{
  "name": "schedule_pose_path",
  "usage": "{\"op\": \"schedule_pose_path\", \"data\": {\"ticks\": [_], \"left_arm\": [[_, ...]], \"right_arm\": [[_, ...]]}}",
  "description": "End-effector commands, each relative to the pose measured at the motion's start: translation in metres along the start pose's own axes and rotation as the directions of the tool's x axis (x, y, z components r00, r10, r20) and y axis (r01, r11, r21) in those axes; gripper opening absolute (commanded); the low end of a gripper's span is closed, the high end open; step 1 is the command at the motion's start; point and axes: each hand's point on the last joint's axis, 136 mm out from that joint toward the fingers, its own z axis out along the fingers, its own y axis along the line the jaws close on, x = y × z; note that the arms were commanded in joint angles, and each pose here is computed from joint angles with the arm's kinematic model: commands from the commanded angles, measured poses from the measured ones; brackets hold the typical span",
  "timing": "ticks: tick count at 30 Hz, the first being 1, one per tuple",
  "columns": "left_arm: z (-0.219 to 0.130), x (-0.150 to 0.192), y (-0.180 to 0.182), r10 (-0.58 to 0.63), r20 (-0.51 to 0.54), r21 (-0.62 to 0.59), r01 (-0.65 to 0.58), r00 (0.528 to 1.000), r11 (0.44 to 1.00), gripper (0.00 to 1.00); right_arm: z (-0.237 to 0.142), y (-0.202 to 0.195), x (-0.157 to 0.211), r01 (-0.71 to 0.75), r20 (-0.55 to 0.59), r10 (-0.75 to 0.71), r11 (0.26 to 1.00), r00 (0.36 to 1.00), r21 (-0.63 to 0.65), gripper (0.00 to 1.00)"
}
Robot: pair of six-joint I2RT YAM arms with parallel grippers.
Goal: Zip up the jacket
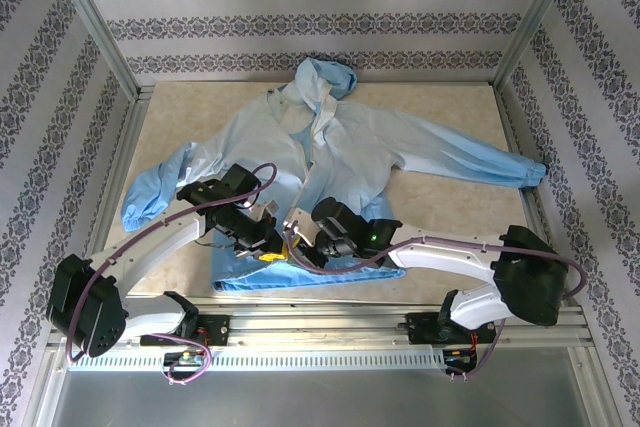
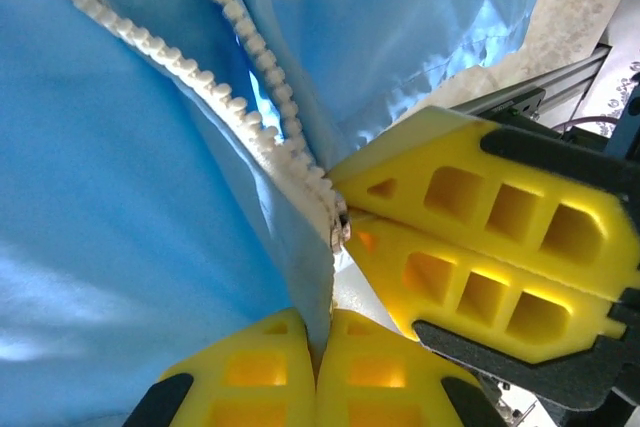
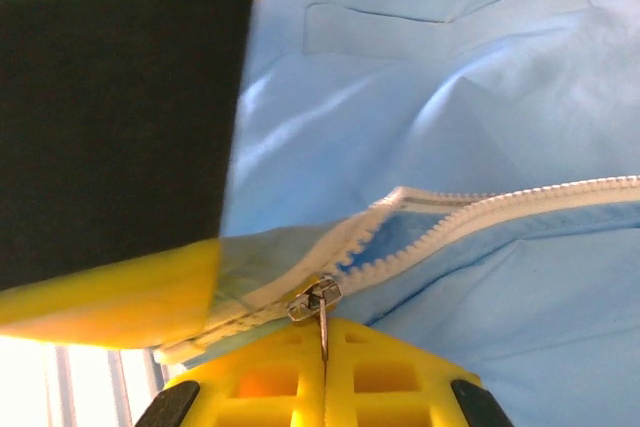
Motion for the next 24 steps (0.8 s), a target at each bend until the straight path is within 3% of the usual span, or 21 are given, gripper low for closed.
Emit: {"op": "schedule_pose_path", "data": {"ticks": [1,6,11,21,24], "left_arm": [[0.000,0.029,0.004,-0.023,-0.113,-0.027,0.020,0.993,0.999,0.00],[0.000,0.029,0.004,-0.007,-0.110,-0.032,0.004,0.994,0.999,0.00],[0.001,0.036,0.010,-0.005,-0.132,-0.050,-0.002,0.991,0.999,0.00],[-0.008,0.045,0.009,0.065,-0.161,-0.060,-0.075,0.985,0.995,0.00],[-0.014,0.040,0.008,0.105,-0.119,-0.088,-0.115,0.987,0.989,0.00]], "right_arm": [[-0.001,-0.026,-0.007,-0.070,0.015,0.069,0.993,0.997,0.093,0.00],[-0.002,-0.025,-0.009,-0.086,0.029,0.084,0.993,0.996,0.079,0.00],[-0.010,-0.056,-0.008,-0.174,0.055,0.167,0.972,0.984,0.156,0.00],[-0.015,-0.086,-0.033,-0.187,0.085,0.173,0.960,0.981,0.210,0.00],[-0.016,-0.087,-0.047,-0.186,0.112,0.168,0.966,0.979,0.178,0.00]]}}
